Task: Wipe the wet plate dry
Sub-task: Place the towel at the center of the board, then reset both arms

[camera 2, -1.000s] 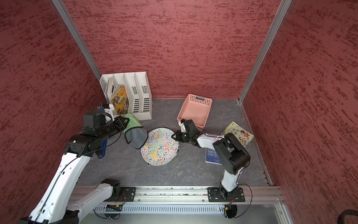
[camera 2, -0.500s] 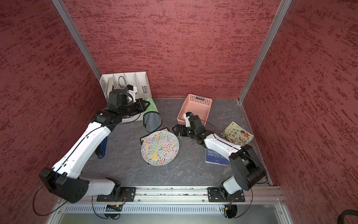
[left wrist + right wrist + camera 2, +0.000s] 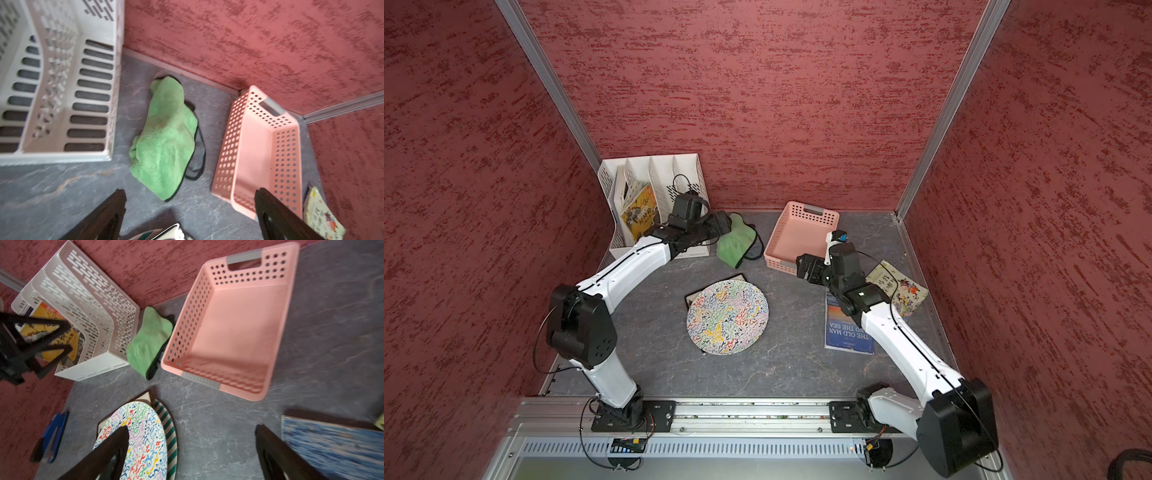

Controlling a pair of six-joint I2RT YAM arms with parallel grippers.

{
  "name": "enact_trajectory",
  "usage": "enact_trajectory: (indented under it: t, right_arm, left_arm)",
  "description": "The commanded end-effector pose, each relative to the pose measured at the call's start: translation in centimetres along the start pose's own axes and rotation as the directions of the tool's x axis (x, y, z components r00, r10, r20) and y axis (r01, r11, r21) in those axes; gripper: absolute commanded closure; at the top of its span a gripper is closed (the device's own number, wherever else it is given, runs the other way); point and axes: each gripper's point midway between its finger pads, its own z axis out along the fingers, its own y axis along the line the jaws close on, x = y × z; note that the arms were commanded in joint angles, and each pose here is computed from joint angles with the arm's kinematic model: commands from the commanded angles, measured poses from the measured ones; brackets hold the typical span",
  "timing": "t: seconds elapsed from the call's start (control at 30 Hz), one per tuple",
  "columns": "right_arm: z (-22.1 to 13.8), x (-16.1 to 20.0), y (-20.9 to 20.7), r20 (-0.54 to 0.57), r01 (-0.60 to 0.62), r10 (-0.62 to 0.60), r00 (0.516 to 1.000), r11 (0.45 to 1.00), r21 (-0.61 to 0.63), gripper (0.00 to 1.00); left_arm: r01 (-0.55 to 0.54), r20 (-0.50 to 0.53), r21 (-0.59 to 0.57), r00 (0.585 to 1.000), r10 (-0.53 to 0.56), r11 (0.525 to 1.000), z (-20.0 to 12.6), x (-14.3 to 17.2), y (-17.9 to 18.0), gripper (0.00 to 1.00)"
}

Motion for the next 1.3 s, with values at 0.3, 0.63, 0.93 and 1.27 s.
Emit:
enact_trajectory:
  t: [0.3, 0.63, 0.93, 1.27]
  right_arm:
    - [-1.7, -1.4, -13.1, 0.246, 0.171, -0.351, 0.904, 0.821, 0.544, 0.02]
    - [6.5, -2.1, -16.9, 0.204, 0.258, -0.427, 0.881, 0.796, 0.548, 0.02]
    - [4.9, -0.8, -17.4, 0.352, 0.214, -0.352, 0.867, 0.902, 0.376, 0.01]
    - [5.2, -0.7, -17.2, 0.338, 0.226, -0.369, 0.866, 0.891, 0.394, 0.01]
  left_arm:
    - [-0.136, 0.337, -0.364, 0.903, 0.266, 0.921, -12.3, 2.3, 15.2, 0.0]
    - [-0.227, 0.338, -0.241, 0.892, 0.301, 0.944, -6.3, 4.3, 18.6, 0.0]
    - [-0.305, 0.375, -0.18, 0.858, 0.351, 0.935, -2.7, 4.2, 19.8, 0.0]
    - [-0.291, 0.414, -0.196, 0.841, 0.348, 0.936, -3.0, 5.1, 20.6, 0.0]
